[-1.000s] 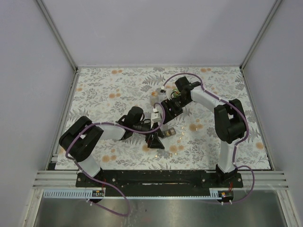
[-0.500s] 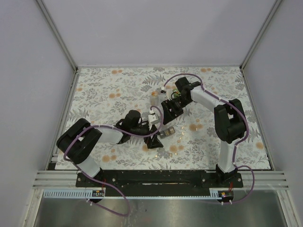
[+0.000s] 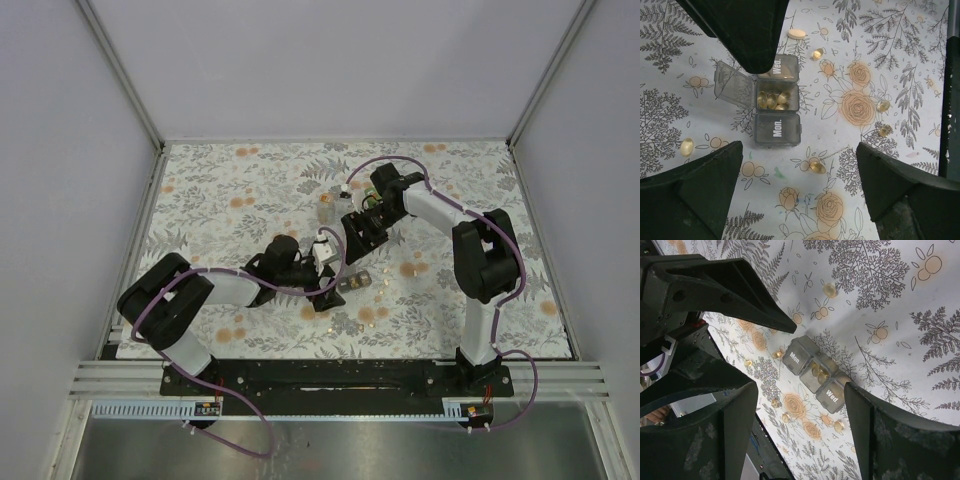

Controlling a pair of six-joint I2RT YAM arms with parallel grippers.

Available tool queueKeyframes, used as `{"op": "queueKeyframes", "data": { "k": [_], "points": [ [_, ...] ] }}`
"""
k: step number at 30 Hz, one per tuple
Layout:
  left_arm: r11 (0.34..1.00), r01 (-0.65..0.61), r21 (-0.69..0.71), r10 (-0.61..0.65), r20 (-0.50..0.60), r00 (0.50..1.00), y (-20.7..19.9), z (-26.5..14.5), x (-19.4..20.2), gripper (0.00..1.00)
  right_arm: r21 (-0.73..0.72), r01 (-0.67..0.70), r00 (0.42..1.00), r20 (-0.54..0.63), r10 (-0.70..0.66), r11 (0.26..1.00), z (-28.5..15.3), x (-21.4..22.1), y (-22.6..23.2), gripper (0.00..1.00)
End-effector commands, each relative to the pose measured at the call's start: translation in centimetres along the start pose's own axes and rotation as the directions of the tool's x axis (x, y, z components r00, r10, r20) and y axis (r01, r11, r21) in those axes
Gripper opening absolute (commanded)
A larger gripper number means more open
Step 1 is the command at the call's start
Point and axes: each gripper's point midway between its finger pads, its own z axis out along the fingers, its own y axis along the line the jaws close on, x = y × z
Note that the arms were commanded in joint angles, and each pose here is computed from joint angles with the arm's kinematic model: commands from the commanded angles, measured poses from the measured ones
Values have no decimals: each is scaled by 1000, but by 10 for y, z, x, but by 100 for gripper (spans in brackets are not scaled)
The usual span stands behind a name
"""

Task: Sort the pills into containers
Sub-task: Pick up the pill container at the center of the board.

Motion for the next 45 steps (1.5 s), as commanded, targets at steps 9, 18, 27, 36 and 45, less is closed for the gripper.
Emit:
{"op": "queueKeyframes", "data": {
  "k": [9, 18, 27, 36, 45],
  "points": [
    [991, -112, -67, 119, 103, 988, 10, 6, -11, 99, 35, 22, 1000, 13, -22, 999, -14, -2, 0, 78],
    [987, -118, -106, 132, 130, 983, 19, 13, -10, 98, 21, 19, 1000, 10, -19, 1000, -14, 0, 3, 78],
    [989, -102, -105, 114, 121, 986, 21, 18, -5, 89, 20, 20, 1000, 10, -20, 1000, -15, 0, 3, 78],
    [990, -105, -90, 115, 116, 987, 20, 21, -4, 80, 30, 26, 1000, -3, -26, 999, -16, 4, 1, 77],
    [991, -103, -80, 111, 98, 989, 20, 25, -3, 70, 27, 27, 1000, -8, -27, 999, -16, 5, 0, 77]
  ]
}}
